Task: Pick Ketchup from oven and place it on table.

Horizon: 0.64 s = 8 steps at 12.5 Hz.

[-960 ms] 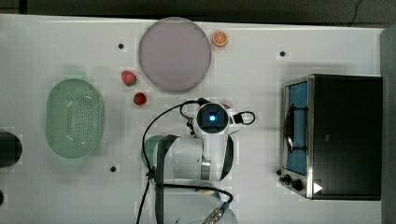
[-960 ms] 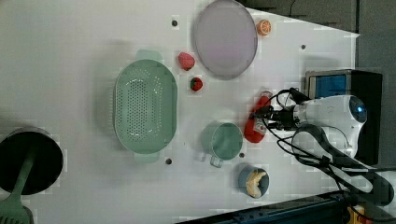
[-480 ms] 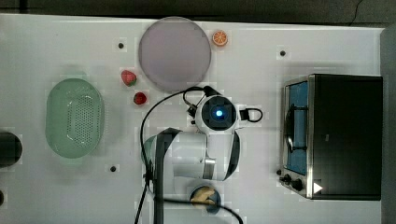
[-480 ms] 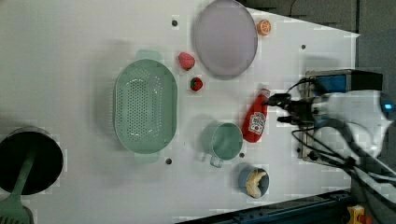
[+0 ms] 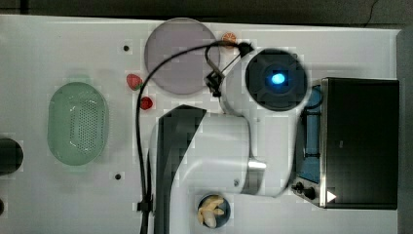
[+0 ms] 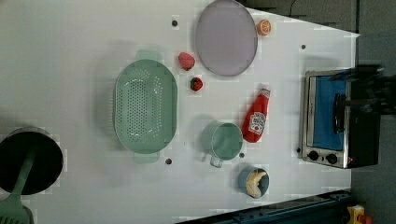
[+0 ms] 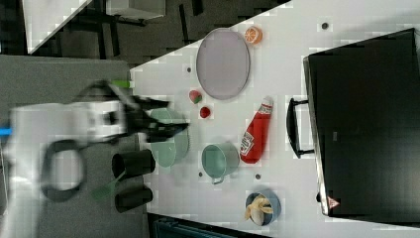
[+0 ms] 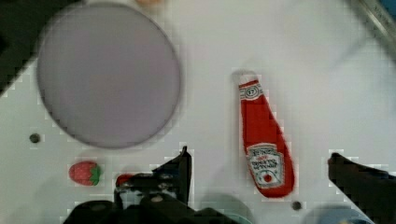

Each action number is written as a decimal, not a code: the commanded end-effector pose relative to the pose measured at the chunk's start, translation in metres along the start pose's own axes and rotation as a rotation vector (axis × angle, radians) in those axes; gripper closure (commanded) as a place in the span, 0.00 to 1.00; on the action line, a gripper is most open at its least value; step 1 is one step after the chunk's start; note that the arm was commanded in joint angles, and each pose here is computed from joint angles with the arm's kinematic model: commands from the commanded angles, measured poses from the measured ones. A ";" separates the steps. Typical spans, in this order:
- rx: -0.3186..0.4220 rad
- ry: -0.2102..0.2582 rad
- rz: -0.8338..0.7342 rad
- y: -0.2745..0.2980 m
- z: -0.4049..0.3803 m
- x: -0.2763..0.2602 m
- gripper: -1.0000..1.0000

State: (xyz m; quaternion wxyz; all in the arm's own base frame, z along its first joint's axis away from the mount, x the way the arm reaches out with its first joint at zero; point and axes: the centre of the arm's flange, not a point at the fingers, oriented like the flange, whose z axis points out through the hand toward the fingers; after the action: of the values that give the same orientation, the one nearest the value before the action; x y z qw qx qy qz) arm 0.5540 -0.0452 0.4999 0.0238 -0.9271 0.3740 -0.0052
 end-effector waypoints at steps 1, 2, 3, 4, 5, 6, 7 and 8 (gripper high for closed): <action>-0.058 0.012 0.108 0.011 -0.078 0.002 0.00; -0.070 0.004 0.119 0.014 -0.096 0.000 0.00; -0.085 -0.013 0.123 0.018 -0.110 -0.003 0.00; -0.075 -0.003 0.125 0.019 -0.124 -0.004 0.00; -0.058 0.016 0.124 0.017 -0.134 -0.003 0.00; -0.049 0.027 0.123 0.017 -0.141 -0.003 0.00; -0.045 0.030 0.122 0.016 -0.143 -0.004 0.00; -0.045 0.030 0.121 0.016 -0.143 -0.004 0.00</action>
State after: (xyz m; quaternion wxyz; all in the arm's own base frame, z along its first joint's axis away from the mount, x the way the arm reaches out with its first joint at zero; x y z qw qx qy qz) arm 0.5320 -0.0504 0.6470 0.0060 -0.9145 0.4042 -0.0140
